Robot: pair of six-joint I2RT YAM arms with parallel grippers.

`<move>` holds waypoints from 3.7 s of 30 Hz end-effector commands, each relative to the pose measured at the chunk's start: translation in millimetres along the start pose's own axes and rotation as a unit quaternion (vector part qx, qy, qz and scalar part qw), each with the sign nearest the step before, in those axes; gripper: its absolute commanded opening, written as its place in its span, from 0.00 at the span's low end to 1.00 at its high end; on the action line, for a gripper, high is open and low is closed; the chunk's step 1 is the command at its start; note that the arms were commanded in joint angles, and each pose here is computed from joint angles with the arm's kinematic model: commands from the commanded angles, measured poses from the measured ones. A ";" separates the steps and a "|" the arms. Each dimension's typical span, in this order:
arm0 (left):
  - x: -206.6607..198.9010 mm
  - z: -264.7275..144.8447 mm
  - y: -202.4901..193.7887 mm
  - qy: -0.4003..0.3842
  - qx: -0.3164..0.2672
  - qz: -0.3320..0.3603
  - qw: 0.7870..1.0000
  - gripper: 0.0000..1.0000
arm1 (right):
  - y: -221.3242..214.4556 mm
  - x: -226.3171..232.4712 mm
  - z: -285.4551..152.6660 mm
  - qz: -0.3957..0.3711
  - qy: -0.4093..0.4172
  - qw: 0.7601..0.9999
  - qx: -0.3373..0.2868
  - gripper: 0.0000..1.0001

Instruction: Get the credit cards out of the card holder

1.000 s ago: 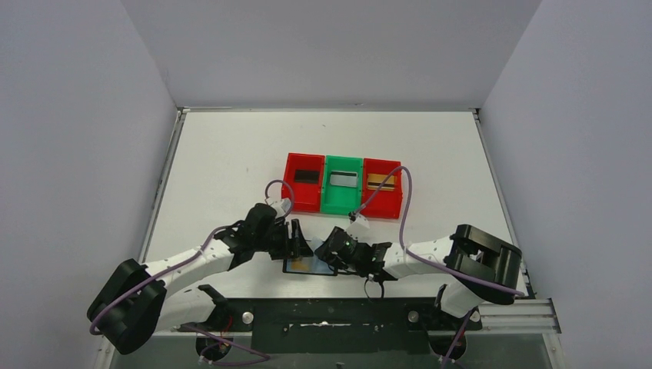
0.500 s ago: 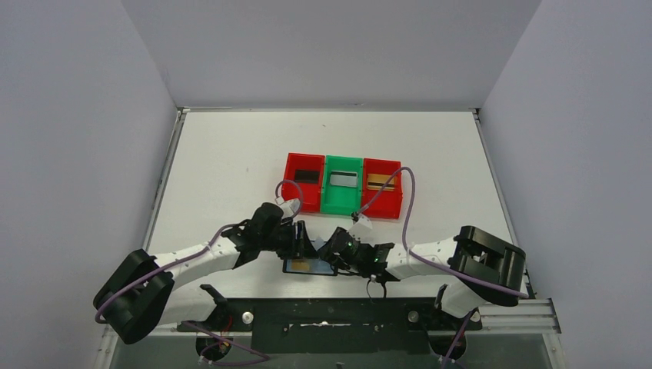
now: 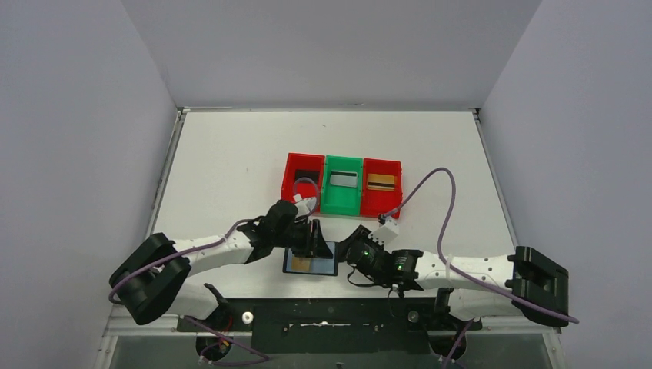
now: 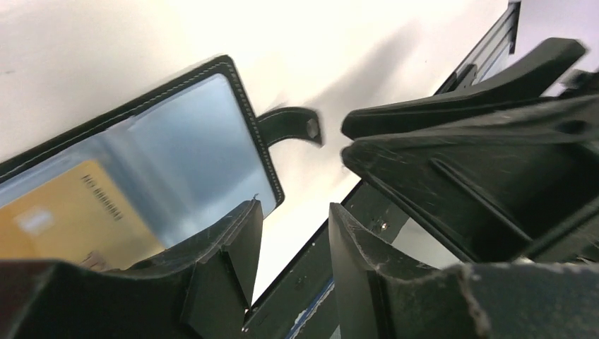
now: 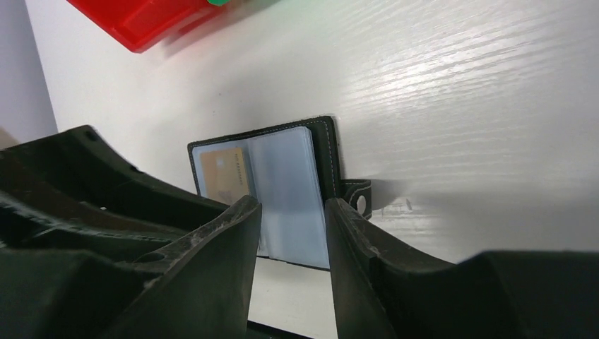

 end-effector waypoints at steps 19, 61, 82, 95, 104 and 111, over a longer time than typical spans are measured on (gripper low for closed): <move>84.9 -109.6 68.5 0.254 -0.188 -0.052 0.947 0.54 | 22.7 41.7 -20.1 -0.011 0.090 0.994 -0.058 0.65; 63.4 -47.3 3.5 0.102 -0.061 -0.083 0.989 0.39 | -63.4 41.2 52.7 -0.006 0.099 0.981 0.168 0.28; 82.3 -42.1 -14.1 0.157 -0.060 -0.095 0.981 0.27 | -53.4 49.9 45.0 0.015 0.144 0.976 0.163 0.18; 81.2 -41.4 -10.8 0.162 -0.057 -0.094 0.981 0.27 | -49.9 53.4 41.1 0.016 0.155 0.975 0.159 0.08; 81.2 -42.1 -10.1 0.164 -0.059 -0.095 0.980 0.27 | -49.3 57.0 38.8 0.017 0.166 0.972 0.163 0.12; 82.4 -41.9 -10.7 0.167 -0.057 -0.095 0.980 0.27 | -45.7 50.0 38.3 0.020 0.154 0.976 0.154 0.07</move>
Point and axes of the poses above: each gripper's point midway between its finger pads, its own z axis out along the fingers, its own x axis along the line the jaws close on, y = z × x, the point moved 2 cm from there along -z, back along the fingers, and after that the axes turned 1 degree about z, right-handed, at the moved point
